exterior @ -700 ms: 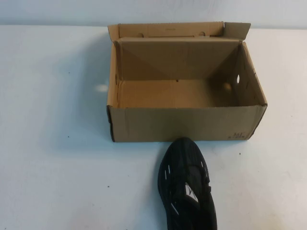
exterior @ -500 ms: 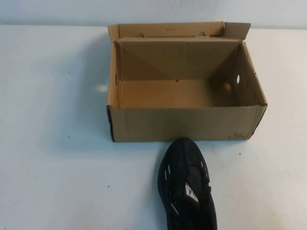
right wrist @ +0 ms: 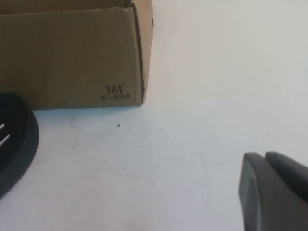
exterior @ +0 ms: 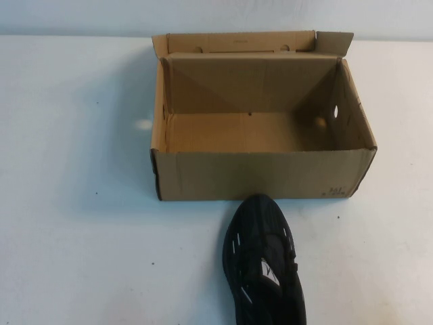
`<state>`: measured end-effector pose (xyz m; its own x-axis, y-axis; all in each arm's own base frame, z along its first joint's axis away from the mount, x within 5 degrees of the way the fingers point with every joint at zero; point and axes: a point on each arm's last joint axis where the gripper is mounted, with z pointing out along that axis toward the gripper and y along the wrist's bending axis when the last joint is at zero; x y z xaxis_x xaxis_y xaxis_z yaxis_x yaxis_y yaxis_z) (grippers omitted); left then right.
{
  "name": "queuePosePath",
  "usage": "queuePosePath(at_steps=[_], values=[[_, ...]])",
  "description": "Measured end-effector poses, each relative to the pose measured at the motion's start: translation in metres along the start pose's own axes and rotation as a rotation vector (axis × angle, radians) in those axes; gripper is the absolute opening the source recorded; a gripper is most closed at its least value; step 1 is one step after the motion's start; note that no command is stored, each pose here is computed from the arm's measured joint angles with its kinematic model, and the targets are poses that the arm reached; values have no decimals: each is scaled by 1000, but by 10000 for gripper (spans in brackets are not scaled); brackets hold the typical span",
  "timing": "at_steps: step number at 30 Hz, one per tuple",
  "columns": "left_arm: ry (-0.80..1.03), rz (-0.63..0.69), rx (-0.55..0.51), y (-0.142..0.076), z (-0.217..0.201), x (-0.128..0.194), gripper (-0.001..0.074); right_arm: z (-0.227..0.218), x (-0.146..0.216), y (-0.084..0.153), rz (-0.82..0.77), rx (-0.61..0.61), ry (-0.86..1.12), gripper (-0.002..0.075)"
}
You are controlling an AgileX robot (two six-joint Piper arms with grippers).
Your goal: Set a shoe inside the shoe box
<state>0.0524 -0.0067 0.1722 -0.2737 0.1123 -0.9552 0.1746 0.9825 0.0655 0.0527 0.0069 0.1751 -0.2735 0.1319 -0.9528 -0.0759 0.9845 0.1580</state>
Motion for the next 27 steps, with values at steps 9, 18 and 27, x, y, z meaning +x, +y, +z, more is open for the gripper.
queuePosePath(at_steps=[9,18,27], values=[[-21,0,1,0,0,-2,-1,0,-4,0,0,-6,-46,-17],[-360,0,20,-2,-6,-32,-1,-9,-39,5,-4,-54,-450,-16],[-894,0,50,-4,-34,-71,-2,-35,-71,9,-4,-110,-896,-16]])
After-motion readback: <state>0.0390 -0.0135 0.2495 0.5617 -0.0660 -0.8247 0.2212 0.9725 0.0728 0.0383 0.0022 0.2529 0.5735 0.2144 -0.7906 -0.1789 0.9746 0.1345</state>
